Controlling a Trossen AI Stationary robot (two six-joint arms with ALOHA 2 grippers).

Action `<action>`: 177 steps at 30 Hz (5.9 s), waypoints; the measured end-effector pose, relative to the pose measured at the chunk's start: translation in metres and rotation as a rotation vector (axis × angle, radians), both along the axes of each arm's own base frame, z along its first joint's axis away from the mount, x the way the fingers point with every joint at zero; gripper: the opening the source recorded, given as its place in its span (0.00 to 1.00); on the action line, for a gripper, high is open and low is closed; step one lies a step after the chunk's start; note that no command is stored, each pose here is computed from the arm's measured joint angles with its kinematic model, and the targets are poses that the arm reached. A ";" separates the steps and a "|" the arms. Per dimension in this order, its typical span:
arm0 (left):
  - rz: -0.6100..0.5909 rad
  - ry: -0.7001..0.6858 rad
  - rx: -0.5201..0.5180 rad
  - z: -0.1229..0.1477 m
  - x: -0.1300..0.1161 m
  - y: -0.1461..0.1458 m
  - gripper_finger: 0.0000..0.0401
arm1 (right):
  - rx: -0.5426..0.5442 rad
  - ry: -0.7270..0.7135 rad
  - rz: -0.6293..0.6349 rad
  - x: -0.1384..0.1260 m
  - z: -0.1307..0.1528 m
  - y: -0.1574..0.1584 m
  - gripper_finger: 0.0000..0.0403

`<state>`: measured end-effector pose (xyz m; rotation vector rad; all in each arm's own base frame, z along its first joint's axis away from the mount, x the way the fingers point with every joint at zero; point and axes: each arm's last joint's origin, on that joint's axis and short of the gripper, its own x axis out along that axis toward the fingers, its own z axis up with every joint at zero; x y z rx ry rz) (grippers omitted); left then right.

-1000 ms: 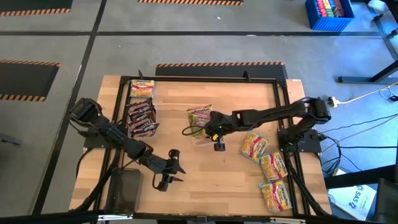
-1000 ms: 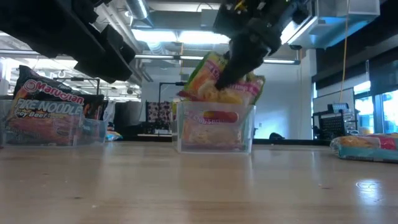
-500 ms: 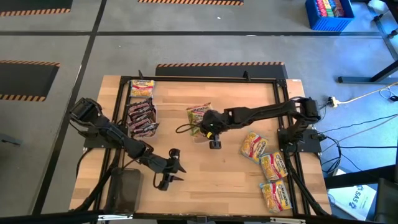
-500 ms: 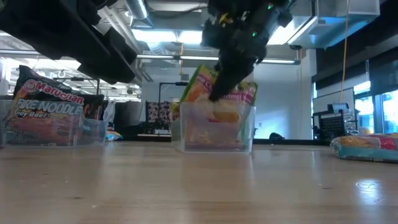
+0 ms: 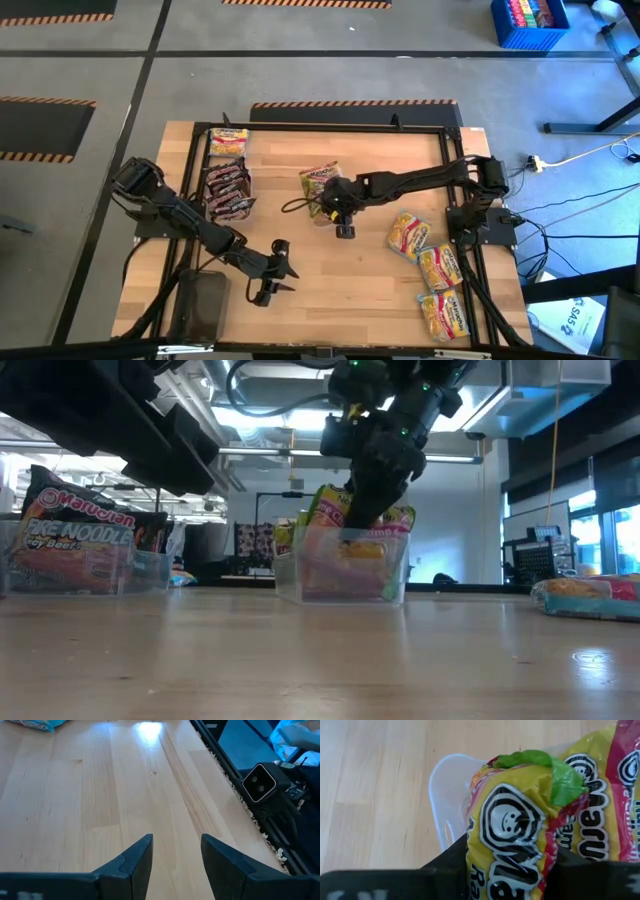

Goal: Sort Maruchan noodles
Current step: Put the green noodle pack into the right transparent bin, then put the blue noodle pack into the black bin

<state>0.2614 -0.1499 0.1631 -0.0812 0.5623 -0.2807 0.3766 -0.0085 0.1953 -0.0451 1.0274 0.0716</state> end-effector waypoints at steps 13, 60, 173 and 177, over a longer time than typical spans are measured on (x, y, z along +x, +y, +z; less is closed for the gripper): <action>0.000 0.000 0.001 0.000 0.000 0.000 0.40 | 0.048 -0.019 0.011 0.002 0.019 0.002 0.66; 1.419 0.742 -0.038 0.115 -0.074 0.356 0.53 | -0.389 -0.604 -0.030 -0.149 0.059 -0.073 0.50; 1.404 1.114 -0.208 0.025 0.008 0.451 0.02 | -0.217 -0.684 0.062 -0.141 0.057 -0.071 0.50; 1.467 1.114 -0.195 0.030 -0.003 0.462 0.09 | -0.212 -0.673 0.062 -0.142 0.056 -0.071 0.50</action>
